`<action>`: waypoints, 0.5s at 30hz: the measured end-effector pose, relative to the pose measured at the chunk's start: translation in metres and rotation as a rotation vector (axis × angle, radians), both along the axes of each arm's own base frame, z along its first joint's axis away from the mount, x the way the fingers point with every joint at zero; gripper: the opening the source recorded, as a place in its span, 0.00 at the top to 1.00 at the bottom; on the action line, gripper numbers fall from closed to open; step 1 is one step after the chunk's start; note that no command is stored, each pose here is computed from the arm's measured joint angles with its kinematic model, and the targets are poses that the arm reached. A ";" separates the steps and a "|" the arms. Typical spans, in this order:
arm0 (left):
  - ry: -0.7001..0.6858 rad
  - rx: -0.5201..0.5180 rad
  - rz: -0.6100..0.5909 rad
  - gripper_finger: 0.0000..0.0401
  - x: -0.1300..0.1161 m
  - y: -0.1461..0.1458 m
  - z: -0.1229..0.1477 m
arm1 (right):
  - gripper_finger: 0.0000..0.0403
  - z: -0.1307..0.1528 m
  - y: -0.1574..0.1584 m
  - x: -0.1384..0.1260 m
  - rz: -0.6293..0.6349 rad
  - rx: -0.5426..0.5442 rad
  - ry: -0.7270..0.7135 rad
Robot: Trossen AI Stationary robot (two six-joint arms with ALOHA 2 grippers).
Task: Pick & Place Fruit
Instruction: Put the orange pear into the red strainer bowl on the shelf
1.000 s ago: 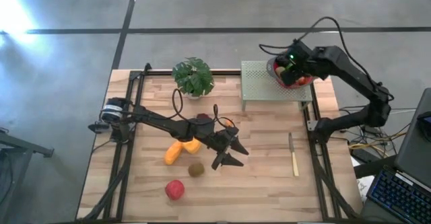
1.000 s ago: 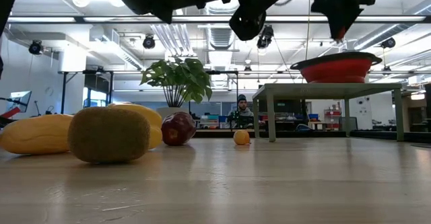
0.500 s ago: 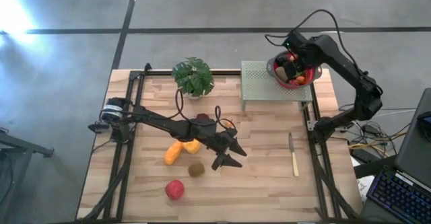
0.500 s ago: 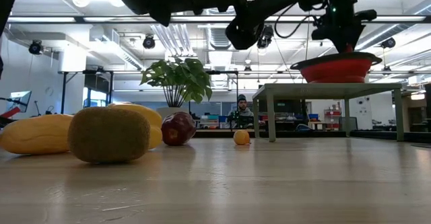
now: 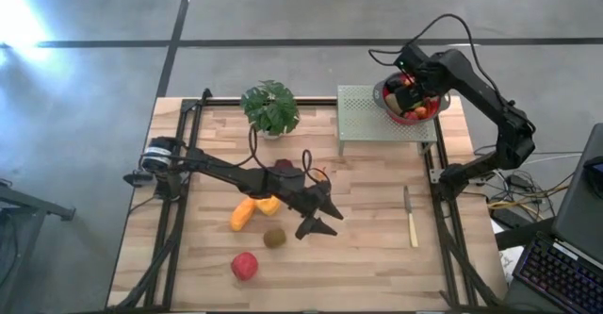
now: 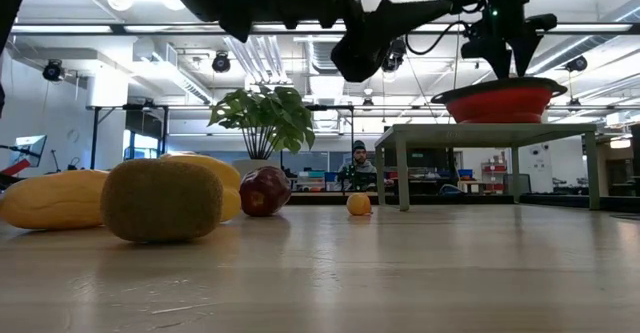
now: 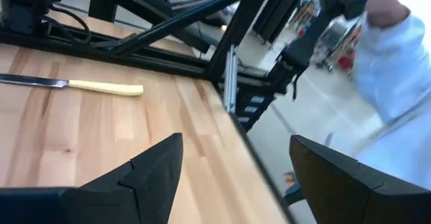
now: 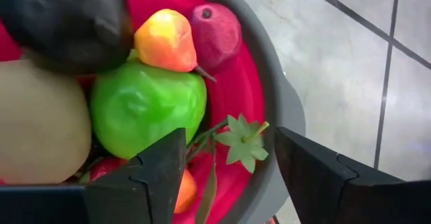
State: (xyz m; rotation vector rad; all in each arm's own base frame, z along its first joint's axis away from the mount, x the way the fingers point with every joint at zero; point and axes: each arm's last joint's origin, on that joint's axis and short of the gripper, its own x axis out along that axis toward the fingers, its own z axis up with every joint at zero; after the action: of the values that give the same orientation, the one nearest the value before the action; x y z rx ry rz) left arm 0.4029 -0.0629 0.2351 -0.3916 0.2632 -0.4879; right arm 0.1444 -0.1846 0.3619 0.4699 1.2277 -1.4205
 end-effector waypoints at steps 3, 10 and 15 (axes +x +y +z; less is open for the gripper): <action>0.025 0.073 -0.003 0.31 -0.001 0.000 -0.006 | 0.43 0.002 0.003 0.000 0.032 -0.002 0.006; 0.151 0.456 0.277 0.31 -0.004 0.012 -0.026 | 0.40 0.017 0.030 0.002 0.146 -0.054 -0.040; 0.285 0.718 0.458 0.31 -0.010 0.029 -0.038 | 0.39 0.030 0.060 0.006 0.263 -0.110 -0.111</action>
State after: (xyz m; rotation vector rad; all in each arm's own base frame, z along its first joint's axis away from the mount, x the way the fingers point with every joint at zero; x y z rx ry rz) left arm 0.3932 -0.0340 0.1972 0.1885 0.5829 0.1312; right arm 0.1503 -0.1249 0.3921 0.2951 1.0738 -1.2136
